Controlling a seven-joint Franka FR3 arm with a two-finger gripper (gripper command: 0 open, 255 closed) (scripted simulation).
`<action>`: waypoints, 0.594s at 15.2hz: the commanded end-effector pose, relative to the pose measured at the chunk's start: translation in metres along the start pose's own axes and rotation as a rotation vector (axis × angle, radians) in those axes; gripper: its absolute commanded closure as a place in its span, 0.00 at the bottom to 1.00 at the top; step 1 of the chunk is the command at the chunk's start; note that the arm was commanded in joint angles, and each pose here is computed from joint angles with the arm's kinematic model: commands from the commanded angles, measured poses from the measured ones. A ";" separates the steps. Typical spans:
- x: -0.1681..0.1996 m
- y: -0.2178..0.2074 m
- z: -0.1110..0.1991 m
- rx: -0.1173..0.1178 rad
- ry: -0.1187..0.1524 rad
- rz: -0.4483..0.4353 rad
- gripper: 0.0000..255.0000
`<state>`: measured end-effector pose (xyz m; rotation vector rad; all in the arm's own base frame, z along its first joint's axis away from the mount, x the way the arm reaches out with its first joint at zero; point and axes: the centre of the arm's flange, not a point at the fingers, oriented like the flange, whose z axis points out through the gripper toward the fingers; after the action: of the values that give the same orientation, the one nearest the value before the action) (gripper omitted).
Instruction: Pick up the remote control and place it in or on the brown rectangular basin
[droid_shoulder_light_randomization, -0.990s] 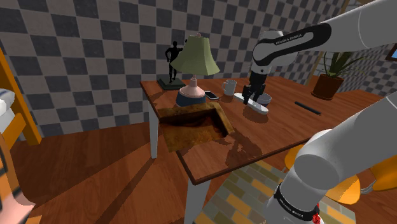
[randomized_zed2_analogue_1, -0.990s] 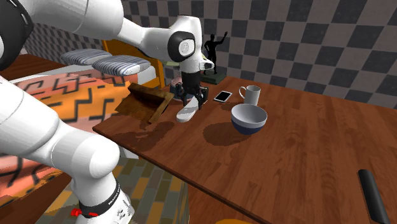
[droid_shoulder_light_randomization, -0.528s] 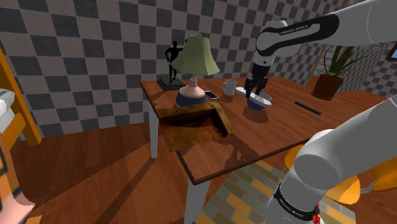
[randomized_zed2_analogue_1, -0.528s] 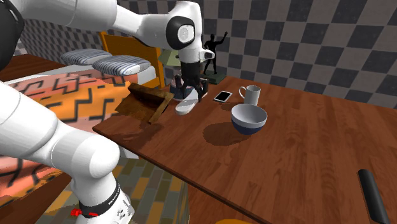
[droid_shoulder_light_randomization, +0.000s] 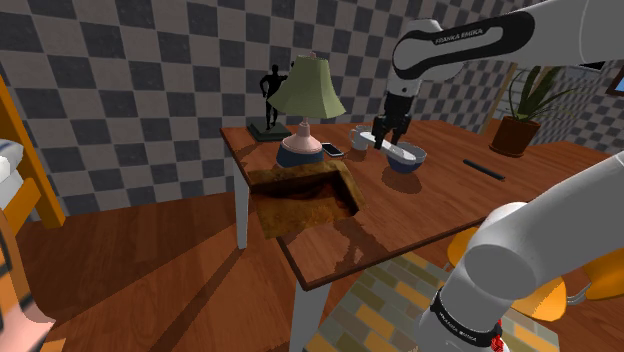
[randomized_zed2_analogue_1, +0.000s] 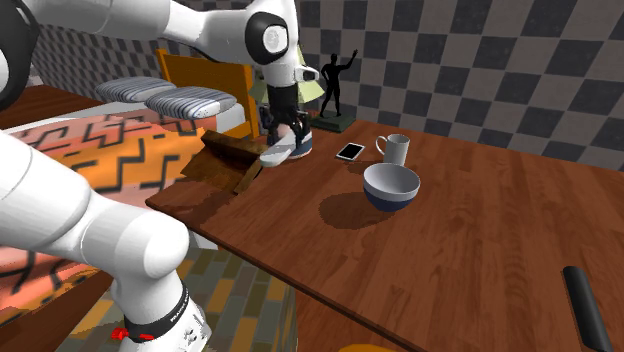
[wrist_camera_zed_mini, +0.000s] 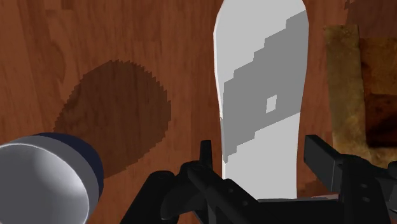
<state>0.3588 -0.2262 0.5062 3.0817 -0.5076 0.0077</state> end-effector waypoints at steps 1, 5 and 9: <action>0.003 -0.027 -0.001 0.000 0.000 0.001 1.00; 0.010 -0.079 -0.003 0.000 0.000 0.001 1.00; 0.018 -0.131 -0.005 0.000 0.000 0.001 1.00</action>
<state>0.4091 -0.1230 0.5081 3.0809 -0.5081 0.0076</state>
